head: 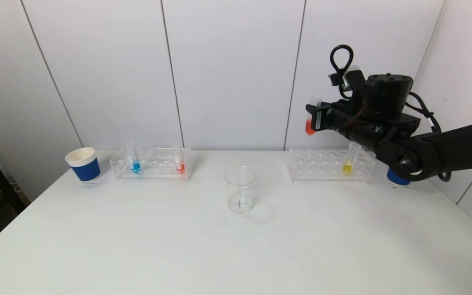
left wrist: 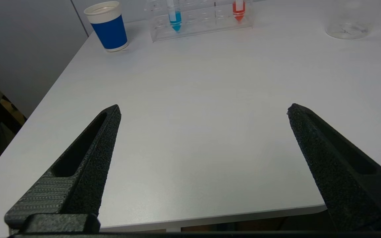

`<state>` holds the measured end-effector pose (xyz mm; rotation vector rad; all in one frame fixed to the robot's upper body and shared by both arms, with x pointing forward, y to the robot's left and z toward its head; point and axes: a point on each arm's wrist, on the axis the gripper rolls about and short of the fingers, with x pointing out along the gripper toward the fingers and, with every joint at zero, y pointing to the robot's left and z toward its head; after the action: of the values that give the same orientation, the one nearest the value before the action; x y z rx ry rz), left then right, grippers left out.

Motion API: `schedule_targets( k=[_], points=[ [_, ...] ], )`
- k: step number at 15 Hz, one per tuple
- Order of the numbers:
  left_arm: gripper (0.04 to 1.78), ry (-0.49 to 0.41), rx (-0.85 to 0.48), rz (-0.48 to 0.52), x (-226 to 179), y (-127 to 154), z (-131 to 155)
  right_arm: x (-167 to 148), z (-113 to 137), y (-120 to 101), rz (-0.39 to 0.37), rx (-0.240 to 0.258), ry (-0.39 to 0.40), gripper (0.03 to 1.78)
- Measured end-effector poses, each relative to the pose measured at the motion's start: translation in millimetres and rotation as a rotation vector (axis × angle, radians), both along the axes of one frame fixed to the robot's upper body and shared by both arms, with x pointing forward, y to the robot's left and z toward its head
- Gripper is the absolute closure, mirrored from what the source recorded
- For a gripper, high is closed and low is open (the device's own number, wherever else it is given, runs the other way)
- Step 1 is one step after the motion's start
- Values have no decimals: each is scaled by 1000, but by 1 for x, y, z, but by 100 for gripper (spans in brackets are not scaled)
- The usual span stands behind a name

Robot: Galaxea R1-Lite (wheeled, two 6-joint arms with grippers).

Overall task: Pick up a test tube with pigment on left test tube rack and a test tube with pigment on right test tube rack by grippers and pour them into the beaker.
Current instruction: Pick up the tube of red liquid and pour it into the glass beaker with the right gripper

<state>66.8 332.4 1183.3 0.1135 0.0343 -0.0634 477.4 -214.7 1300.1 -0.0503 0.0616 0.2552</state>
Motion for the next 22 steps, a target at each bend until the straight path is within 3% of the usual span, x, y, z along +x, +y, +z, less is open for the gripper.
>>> schedule_targets(
  k=[7,16,20,22],
  points=[
    [6,0,0,1,0,0,0,-29,33,11,94,-37,-6,134],
    [6,0,0,1,0,0,0,-60,50,30,236,-182,-26,134],
    [6,0,0,0,0,0,0,-60,47,31,258,-300,-71,134],
    [6,0,0,0,0,0,0,-61,46,32,308,-328,-88,134]
  ],
)
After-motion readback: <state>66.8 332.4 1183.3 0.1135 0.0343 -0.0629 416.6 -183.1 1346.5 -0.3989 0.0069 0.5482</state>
